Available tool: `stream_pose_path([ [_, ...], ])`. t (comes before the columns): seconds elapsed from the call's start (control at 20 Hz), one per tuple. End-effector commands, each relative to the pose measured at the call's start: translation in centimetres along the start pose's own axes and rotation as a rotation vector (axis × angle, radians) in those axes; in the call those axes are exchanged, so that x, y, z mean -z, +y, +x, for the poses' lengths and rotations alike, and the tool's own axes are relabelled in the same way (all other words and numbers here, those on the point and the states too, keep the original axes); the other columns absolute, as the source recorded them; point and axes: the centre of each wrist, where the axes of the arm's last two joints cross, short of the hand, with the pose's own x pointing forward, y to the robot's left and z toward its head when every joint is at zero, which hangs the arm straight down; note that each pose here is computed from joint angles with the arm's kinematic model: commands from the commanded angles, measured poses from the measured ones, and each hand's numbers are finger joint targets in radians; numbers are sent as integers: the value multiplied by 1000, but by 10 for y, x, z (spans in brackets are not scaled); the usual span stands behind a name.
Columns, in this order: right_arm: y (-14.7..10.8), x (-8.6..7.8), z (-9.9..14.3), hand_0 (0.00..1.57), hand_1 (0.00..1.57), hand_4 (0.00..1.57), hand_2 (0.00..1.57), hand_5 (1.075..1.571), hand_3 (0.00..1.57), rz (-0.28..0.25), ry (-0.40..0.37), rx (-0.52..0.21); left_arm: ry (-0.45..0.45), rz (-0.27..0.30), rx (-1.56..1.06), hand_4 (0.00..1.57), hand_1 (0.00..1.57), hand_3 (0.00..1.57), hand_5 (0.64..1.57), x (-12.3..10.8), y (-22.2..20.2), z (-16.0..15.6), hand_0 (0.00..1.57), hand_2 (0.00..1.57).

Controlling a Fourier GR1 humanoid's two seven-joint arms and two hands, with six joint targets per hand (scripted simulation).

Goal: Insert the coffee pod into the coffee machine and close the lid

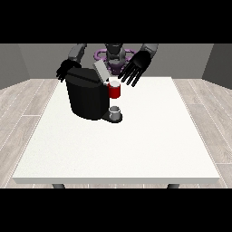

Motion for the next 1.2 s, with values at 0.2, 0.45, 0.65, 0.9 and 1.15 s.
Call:
stream_pose_path([
  [0.2, -14, -13, -9, 0, 0, 398, 0, 1571, 0, -71, 69, 25, 2, -54, -153, 0, 0, 0, 1571, -7, -39, -14, 0, 0],
  [0.45, -40, -21, -16, 0, 0, 492, 0, 1571, 0, -57, 51, -8, -13, 44, -522, 79, 0, 0, 1571, -16, -81, -28, 0, 0],
  [0.65, -50, -14, 3, 0, 0, 390, 0, 1571, 0, -4, 81, -54, 45, -2, -778, 0, 0, 0, 1571, -36, -150, -41, 0, 0],
  [0.9, -43, -14, 18, 0, 0, 125, 0, 1571, 0, 74, 73, -64, 97, -28, -880, 0, 0, 0, 1571, -66, -200, -55, 0, 0],
  [1.15, -39, -1, 32, 0, 0, 0, 0, 1571, 0, 87, 28, -54, 115, -23, -1014, 90, 0, 0, 1571, -71, -209, -52, 0, 0],
])
